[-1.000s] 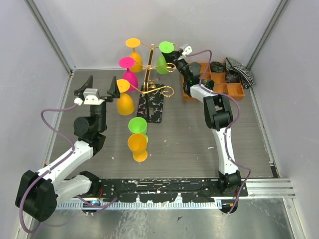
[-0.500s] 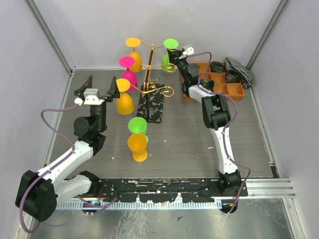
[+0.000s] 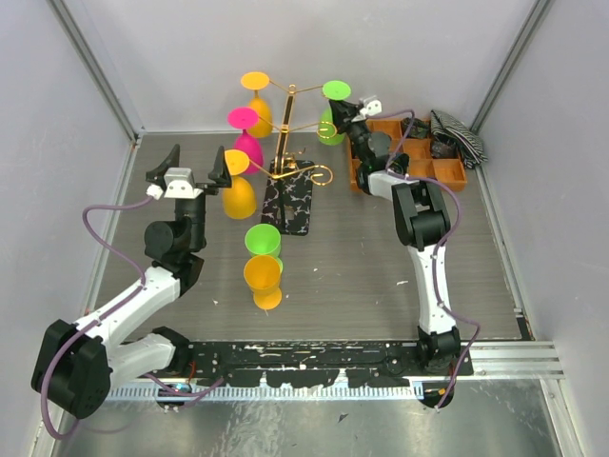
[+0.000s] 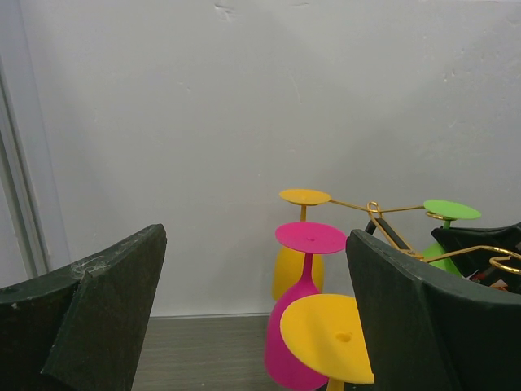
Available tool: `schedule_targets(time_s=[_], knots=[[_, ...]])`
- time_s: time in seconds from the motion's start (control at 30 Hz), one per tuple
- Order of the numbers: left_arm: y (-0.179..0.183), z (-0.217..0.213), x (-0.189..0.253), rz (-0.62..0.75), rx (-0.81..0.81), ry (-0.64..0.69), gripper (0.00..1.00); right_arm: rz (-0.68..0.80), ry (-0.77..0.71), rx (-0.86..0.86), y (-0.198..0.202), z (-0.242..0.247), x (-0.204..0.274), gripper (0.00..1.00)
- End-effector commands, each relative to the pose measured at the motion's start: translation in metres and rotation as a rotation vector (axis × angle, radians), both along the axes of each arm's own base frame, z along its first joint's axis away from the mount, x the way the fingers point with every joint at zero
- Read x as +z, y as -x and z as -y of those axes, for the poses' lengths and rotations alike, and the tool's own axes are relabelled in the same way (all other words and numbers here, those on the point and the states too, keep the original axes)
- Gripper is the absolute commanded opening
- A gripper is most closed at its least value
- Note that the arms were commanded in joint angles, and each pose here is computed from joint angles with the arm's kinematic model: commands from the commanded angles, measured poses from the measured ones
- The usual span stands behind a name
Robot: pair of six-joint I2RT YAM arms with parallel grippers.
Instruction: Place the wine glass upside down on the wine glass rack
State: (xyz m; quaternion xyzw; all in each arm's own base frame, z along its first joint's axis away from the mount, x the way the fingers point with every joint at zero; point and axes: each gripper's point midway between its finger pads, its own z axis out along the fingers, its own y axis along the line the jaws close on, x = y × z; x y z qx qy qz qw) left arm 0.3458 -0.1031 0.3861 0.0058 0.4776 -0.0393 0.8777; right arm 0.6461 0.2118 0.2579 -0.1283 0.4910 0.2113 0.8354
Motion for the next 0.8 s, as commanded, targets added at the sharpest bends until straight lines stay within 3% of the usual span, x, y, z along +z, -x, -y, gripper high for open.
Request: schedule_targets(time_s=[0.0, 0.47, 0.53, 0.67, 0.77], knots=[[0.006, -0.003, 0.015, 0.051, 0.006, 0.028, 0.98, 0.092, -0.024, 0.043, 0.024, 0.002, 0.04, 0.01], [0.003, -0.006, 0.013, 0.042, 0.03, 0.017, 0.98, 0.137, 0.013, 0.169, 0.047, -0.044, 0.037, 0.01], [0.002, -0.005, 0.012, 0.039, 0.03, 0.016, 0.98, 0.136, 0.003, 0.174, 0.047, -0.044, 0.038, 0.07], [0.0, -0.005, 0.011, 0.033, 0.033, 0.012, 0.98, 0.129, -0.004, 0.162, 0.049, -0.042, 0.038, 0.33], [0.0, -0.005, 0.011, 0.03, 0.035, 0.011, 0.98, 0.127, 0.008, 0.136, 0.053, -0.037, 0.036, 0.43]])
